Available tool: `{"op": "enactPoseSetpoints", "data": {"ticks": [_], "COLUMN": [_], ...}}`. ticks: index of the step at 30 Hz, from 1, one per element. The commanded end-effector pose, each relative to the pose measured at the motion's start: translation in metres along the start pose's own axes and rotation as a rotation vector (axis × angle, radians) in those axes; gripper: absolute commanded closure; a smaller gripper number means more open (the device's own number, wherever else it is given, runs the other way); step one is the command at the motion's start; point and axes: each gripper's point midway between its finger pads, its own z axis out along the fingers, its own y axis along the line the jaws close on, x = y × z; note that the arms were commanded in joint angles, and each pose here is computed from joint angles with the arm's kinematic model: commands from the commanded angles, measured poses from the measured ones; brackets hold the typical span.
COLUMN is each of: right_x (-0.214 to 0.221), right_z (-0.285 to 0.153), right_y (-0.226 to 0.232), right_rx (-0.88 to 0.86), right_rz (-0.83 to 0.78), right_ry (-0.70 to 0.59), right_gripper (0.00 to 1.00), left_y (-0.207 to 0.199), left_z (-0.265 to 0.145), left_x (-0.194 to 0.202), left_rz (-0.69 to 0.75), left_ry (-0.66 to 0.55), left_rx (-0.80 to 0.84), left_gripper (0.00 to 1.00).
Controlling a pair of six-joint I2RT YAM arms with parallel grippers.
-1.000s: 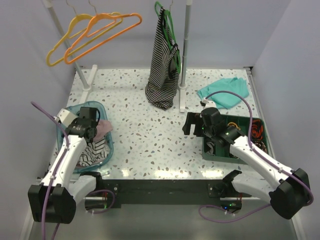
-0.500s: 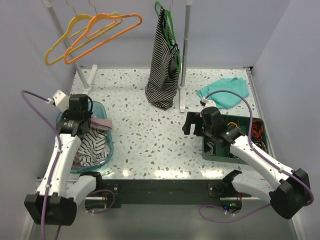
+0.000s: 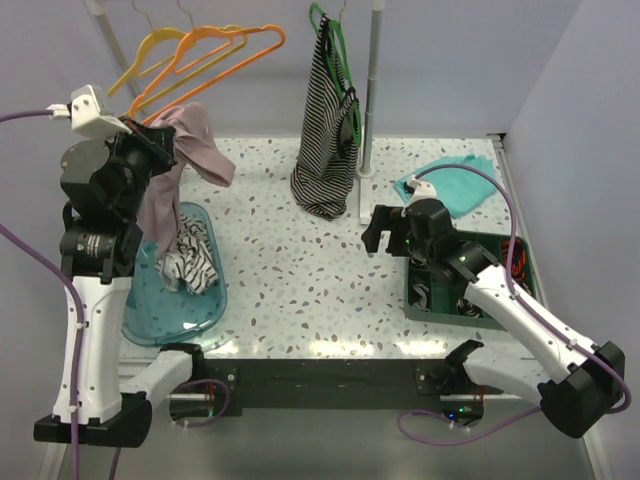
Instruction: Place the tank top on the hanger
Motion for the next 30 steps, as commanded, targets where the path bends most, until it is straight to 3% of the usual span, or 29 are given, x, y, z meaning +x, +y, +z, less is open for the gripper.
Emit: {"op": "enactPoseSetpoints", "data": {"ticks": [1, 6, 11, 18, 23, 24, 25, 27, 28, 30], "right_x": [-0.031, -0.042, -0.053, -0.049, -0.025, -0.02, -0.008, 0.008, 0.021, 0.037], "right_z": [-0.01, -0.016, -0.026, -0.038, -0.034, -0.031, -0.025, -0.013, -0.007, 0.005], "right_y": [0.009, 0.011, 0.012, 0.007, -0.003, -0.004, -0.008, -0.004, -0.006, -0.003], "right_rx": [-0.013, -0.011, -0.013, -0.013, -0.003, -0.005, 0.0, -0.028, -0.031, -0.043], "right_rz": [-0.012, -0.006, -0.002, -0.005, -0.008, -0.008, -0.012, -0.012, -0.015, -0.029], "right_ry": [-0.082, -0.11, -0.152, -0.163, -0.112, -0.099, -0.068, -0.018, 0.016, 0.064], "right_gripper": [0.02, 0.02, 0.02, 0.02, 0.02, 0.02, 0.02, 0.06, 0.07, 0.09], "left_y": [-0.062, -0.105, -0.14, -0.166, -0.136, -0.129, -0.108, -0.089, -0.08, -0.069], "left_z": [-0.025, -0.026, -0.021, -0.018, -0.027, -0.027, -0.028, -0.026, -0.027, -0.029], "left_x": [-0.073, -0.089, -0.055, 0.091, 0.221, 0.242, 0.284, 0.311, 0.325, 0.333], "left_rz": [0.087, 0.11, 0.075, 0.05, 0.004, -0.015, 0.014, 0.04, 0.06, 0.086], "left_ry": [-0.171, -0.159, -0.034, 0.212, 0.439, 0.478, 0.555, 0.603, 0.633, 0.641], "left_rx": [0.243, 0.435, 0.593, 0.494, 0.436, 0.421, 0.369, 0.306, 0.278, 0.254], "left_gripper": [1.0, 1.0, 1.0, 1.0, 1.0, 0.94, 0.74, 0.55, 0.41, 0.27]}}
